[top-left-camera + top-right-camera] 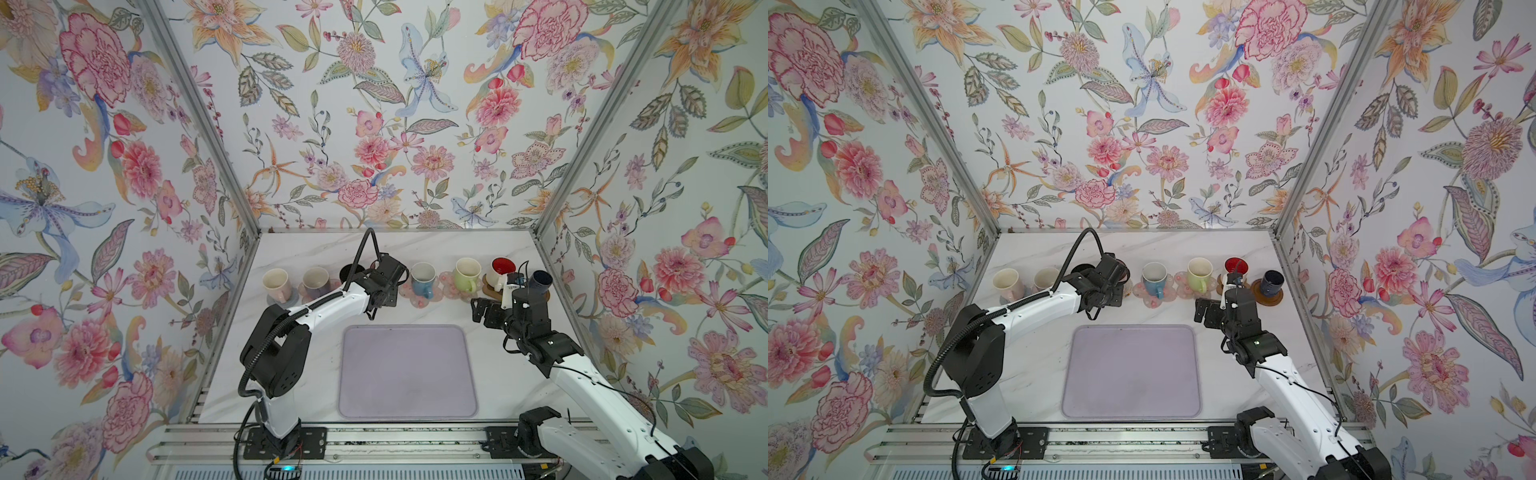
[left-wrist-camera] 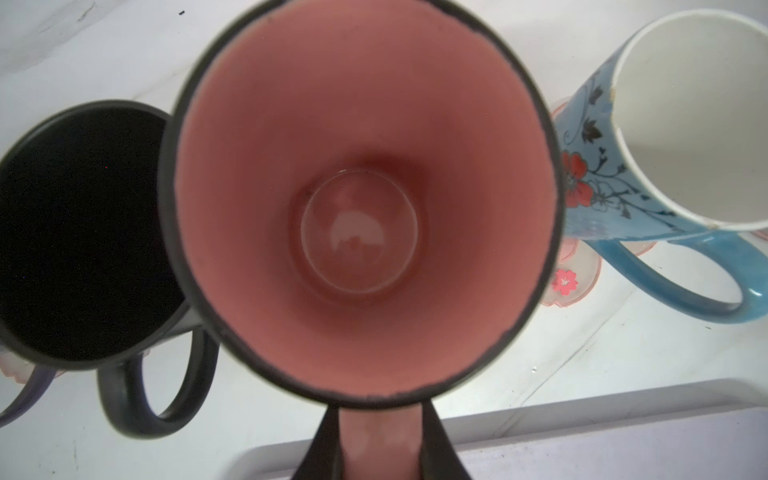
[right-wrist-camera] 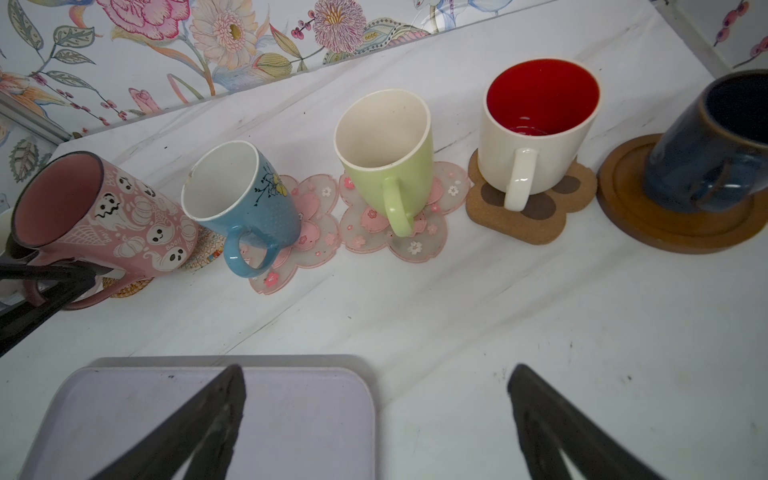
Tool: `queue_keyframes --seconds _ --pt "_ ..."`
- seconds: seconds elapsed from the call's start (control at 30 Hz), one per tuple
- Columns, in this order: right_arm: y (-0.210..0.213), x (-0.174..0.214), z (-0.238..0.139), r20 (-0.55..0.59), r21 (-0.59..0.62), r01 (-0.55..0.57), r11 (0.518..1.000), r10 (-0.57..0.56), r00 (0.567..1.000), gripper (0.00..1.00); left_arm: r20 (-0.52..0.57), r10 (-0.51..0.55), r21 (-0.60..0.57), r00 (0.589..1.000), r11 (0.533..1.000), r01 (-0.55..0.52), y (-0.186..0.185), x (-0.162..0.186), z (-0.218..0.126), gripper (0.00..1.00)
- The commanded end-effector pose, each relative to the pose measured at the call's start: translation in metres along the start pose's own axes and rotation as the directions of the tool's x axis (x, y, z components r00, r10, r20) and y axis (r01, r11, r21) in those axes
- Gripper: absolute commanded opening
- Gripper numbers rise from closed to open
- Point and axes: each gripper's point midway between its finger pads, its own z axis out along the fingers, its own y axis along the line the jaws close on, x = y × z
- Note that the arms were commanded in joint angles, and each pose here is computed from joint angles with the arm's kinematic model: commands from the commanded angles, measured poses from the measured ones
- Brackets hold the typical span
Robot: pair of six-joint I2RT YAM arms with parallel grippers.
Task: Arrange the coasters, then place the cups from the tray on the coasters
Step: 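Lower the pink mug onto the beaded coaster beside the black mug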
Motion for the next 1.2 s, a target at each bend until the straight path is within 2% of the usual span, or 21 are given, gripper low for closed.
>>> queue_keyframes --seconds 0.0,0.6,1.17 --pt "-0.002 0.006 0.001 -0.013 -0.003 -0.007 1.0 0.007 1.0 0.99 0.143 -0.062 0.042 0.988 0.998 0.056 -0.006 -0.048 -0.013 0.0" --pt "-0.005 0.005 0.002 -0.012 -0.004 -0.02 1.0 0.02 1.0 0.99 0.11 -0.079 0.096 0.991 0.993 0.069 -0.018 -0.051 0.007 0.0" --pt "-0.005 0.004 0.002 -0.01 -0.012 -0.026 1.0 0.026 1.0 0.99 0.058 -0.104 0.073 0.993 0.992 0.099 -0.007 -0.036 0.018 0.0"
